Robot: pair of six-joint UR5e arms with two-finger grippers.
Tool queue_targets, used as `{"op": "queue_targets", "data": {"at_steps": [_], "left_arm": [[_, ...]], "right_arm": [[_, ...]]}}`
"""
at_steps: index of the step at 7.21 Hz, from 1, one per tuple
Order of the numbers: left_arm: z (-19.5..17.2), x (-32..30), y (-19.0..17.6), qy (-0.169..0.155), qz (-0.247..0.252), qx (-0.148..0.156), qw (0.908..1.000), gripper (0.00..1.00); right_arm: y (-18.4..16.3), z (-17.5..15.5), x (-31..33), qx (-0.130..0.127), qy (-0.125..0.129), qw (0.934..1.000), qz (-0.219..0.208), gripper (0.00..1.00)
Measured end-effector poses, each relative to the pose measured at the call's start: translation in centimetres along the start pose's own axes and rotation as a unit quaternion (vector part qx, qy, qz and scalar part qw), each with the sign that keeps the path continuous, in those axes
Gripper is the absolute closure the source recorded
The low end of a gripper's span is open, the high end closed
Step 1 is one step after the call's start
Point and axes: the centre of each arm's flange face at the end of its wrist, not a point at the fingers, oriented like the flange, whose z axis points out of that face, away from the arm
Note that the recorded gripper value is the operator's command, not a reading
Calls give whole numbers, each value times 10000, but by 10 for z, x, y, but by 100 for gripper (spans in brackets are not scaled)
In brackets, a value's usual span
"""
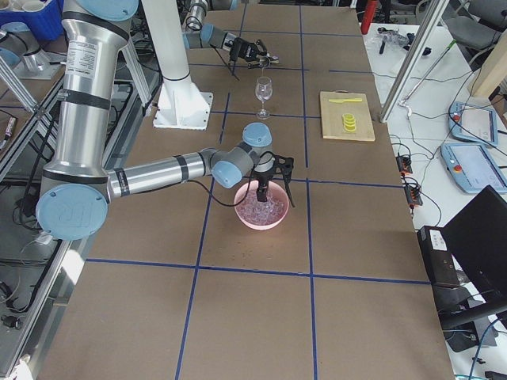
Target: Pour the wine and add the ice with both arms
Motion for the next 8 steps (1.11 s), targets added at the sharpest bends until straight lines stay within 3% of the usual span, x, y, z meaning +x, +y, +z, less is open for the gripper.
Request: {"op": "queue_targets", "data": {"at_steps": [3,8], "left_arm": [[1,-5,-3,-189,773,-66,9968,100],[0,-10,-9,-409,1862,-188,9815,100]], "right_arm": [[0,0,0,-5,0,10000,2,0],[0,0,0,-2,-4,10000,-13,0]]}}
